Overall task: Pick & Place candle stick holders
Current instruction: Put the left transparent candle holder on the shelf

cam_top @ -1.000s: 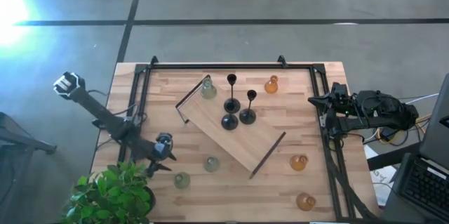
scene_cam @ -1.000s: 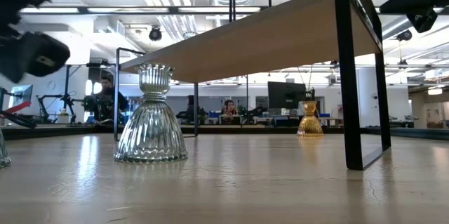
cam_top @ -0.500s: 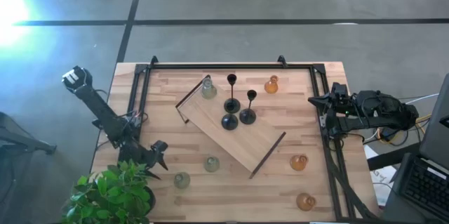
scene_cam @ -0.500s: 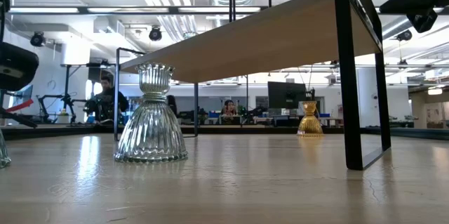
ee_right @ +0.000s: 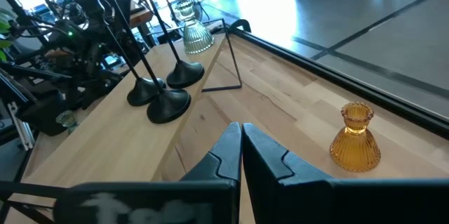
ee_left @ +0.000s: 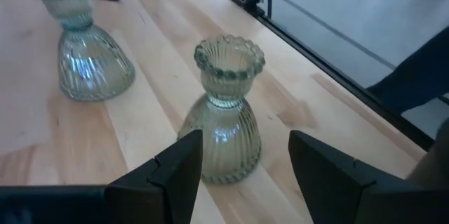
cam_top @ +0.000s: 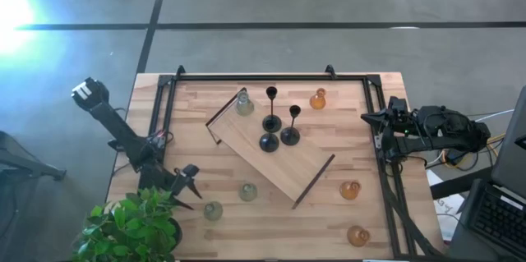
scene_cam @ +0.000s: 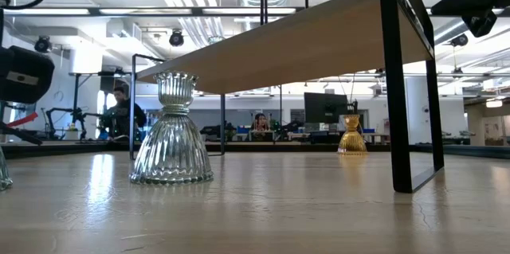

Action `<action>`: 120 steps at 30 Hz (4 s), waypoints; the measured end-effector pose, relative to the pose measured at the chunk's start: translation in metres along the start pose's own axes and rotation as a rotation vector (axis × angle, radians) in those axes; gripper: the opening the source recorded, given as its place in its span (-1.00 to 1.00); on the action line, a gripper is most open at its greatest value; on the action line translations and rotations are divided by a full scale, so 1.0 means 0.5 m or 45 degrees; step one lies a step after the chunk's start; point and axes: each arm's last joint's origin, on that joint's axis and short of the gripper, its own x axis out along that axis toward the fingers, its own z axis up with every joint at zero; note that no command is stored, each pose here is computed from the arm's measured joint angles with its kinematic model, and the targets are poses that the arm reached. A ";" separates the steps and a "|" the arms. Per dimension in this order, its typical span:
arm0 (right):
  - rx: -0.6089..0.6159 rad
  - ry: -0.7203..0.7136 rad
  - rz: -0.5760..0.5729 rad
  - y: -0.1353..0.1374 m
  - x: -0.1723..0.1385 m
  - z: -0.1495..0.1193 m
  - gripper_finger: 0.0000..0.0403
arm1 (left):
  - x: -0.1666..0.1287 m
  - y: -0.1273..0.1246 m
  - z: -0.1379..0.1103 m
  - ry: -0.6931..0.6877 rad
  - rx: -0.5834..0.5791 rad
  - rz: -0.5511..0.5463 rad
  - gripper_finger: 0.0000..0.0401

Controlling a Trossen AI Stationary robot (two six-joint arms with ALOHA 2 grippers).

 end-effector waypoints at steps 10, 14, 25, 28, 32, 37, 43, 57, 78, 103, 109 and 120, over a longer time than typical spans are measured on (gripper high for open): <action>0.000 0.000 0.000 0.000 0.000 0.000 -0.96 | 0.024 -0.004 0.007 -0.016 0.073 0.038 0.08; 0.000 0.000 0.000 0.000 0.000 0.000 -0.96 | 0.038 -0.004 0.008 -0.025 0.079 0.050 0.08; 0.000 0.000 0.000 0.000 0.000 0.000 -0.96 | 0.066 0.000 0.012 -0.052 0.101 0.078 0.08; 0.000 0.000 0.000 0.000 0.000 0.000 -0.96 | 0.075 -0.001 0.013 -0.037 0.120 0.084 0.08; 0.000 0.000 0.000 0.000 0.000 0.000 -0.96 | 0.083 -0.001 0.014 -0.056 0.120 0.085 0.08; 0.000 0.000 -0.001 0.000 0.000 0.000 -0.96 | 0.089 -0.001 0.016 -0.085 0.121 0.084 0.08; 0.000 0.000 0.000 0.000 0.000 0.000 -0.96 | 0.095 0.002 0.015 -0.099 0.120 0.087 0.08; 0.000 0.000 0.000 0.000 0.000 0.000 -0.96 | 0.111 0.013 0.011 -0.130 0.113 0.079 0.05; 0.000 0.000 0.000 0.000 0.000 0.000 -0.96 | 0.099 0.017 0.037 -0.265 0.109 0.191 -0.29; 0.000 0.000 -0.001 0.000 0.000 0.000 -0.96 | 0.007 0.006 0.235 -0.399 0.094 0.568 -0.28; 0.000 0.000 0.000 0.000 0.000 0.000 -0.96 | -0.006 0.015 0.294 -0.297 0.148 0.725 -0.28; 0.000 0.000 0.000 0.000 0.000 0.000 -0.96 | -0.011 0.135 0.356 -0.342 0.009 1.001 -0.28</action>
